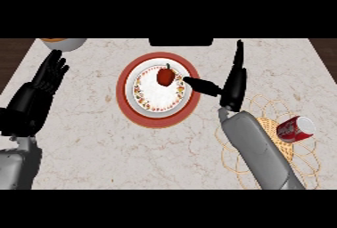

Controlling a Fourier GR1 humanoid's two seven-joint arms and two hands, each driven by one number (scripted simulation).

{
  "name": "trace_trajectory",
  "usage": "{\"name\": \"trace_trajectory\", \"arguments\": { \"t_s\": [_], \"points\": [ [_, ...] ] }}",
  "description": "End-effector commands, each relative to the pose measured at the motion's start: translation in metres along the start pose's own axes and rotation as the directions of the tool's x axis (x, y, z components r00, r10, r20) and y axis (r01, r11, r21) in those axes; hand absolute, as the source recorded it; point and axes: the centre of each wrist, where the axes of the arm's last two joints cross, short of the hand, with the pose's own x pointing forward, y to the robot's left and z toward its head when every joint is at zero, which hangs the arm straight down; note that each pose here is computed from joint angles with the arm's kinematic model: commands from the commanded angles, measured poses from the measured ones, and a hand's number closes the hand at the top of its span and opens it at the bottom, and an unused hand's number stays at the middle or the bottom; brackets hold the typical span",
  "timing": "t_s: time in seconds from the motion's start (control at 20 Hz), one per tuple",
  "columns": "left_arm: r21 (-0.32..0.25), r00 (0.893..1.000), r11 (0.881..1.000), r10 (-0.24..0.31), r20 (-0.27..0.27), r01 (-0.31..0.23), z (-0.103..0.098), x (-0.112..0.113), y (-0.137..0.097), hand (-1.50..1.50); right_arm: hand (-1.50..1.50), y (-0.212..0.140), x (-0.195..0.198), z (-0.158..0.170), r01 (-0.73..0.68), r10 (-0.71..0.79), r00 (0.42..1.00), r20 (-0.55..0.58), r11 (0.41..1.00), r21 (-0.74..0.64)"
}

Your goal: Pick the bell pepper from the placemat and place it in the plate

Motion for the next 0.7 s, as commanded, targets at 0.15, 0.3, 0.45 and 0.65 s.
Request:
{"name": "trace_trajectory", "arguments": {
  "t_s": [0.15,0.3,0.45,0.65],
  "points": [
    [0.024,1.000,1.000,0.017,-0.005,-0.017,-0.007,-0.001,0.003,0.00,-1.50,-0.080,-0.021,0.036,-0.024,0.023,0.999,0.026,0.999,0.028],
    [-0.004,1.000,1.000,0.016,0.015,-0.016,-0.004,-0.006,-0.005,0.00,-1.50,-0.090,-0.018,0.039,-0.023,0.023,1.000,0.009,1.000,0.019],
    [0.007,1.000,1.000,0.012,-0.004,-0.012,-0.004,0.000,0.011,0.00,-1.50,-0.132,-0.012,0.048,-0.039,0.038,0.999,0.026,0.998,0.043],
    [0.002,1.000,1.000,-0.003,0.003,0.003,-0.005,-0.007,0.004,0.00,-1.50,-0.130,-0.019,0.044,-0.080,0.081,0.995,0.058,0.997,-0.022]
  ]
}}
